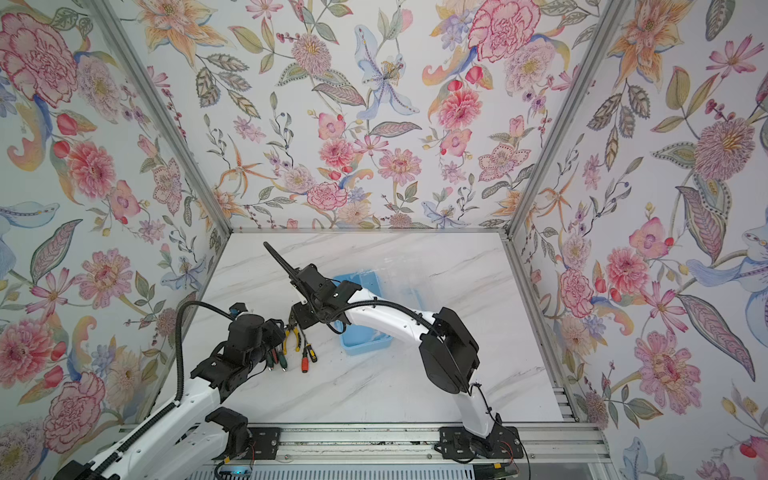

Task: Pack the tool kit
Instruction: 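Open the left gripper and draw back while the right reaches toward the tools, then close the right gripper on a green-handled ratchet wrench among the tools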

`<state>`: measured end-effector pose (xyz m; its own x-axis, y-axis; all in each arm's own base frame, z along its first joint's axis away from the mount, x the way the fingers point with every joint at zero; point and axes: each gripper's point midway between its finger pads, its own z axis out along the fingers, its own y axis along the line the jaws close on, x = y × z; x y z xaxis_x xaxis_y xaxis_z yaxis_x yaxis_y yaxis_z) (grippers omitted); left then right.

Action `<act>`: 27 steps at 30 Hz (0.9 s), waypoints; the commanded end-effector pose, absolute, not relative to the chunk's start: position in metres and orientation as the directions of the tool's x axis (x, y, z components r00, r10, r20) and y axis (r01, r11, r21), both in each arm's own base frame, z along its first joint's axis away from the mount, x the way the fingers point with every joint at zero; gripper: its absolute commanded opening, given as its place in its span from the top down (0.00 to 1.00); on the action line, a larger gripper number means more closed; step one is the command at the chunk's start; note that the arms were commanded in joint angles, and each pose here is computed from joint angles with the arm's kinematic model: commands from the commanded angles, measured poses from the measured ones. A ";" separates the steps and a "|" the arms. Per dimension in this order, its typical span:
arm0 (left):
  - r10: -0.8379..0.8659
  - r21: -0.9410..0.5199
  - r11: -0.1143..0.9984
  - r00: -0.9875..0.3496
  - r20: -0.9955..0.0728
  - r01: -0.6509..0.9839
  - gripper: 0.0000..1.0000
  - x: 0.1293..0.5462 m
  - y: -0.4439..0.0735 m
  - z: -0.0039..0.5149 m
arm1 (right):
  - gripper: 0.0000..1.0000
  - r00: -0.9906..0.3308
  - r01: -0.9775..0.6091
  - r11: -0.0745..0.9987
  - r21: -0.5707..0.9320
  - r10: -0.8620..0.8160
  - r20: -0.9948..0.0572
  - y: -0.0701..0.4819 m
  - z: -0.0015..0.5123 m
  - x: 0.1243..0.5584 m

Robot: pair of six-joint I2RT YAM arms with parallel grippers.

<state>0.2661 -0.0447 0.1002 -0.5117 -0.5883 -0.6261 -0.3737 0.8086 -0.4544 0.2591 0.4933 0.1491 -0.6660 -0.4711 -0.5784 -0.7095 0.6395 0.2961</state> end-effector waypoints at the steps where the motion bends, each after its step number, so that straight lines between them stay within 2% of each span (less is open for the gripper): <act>1: -0.608 -0.378 0.789 -0.527 -0.594 -0.485 0.51 0.243 -0.017 0.072 | 0.57 -0.668 -0.733 0.584 0.348 -0.526 -0.527 0.509 0.134 0.240; 4: -0.635 -0.374 0.764 -0.505 -0.585 -0.527 0.52 0.237 -0.004 0.068 | 0.56 -0.667 -0.741 0.551 0.384 -0.540 -0.513 0.525 0.124 0.231; 12: -0.707 -0.513 0.704 -0.411 -0.575 -0.492 0.46 0.230 -0.004 0.070 | 0.58 -0.670 -0.742 0.492 0.455 -0.552 -0.496 0.560 0.108 0.227; 15: -0.734 -0.529 0.671 -0.366 -0.572 -0.519 0.47 0.221 0.003 0.070 | 0.61 -0.677 -0.736 0.496 0.462 -0.547 -0.492 0.567 0.101 0.232; 20: -0.749 -0.590 0.651 -0.279 -0.601 -0.477 0.47 0.217 0.009 0.090 | 0.69 -0.682 -0.731 0.495 0.470 -0.552 -0.480 0.579 0.087 0.236; 27: -0.749 -0.584 0.656 -0.313 -0.584 -0.479 0.48 0.216 0.004 0.084 | 0.69 -0.684 -0.729 0.524 0.441 -0.556 -0.472 0.585 0.066 0.246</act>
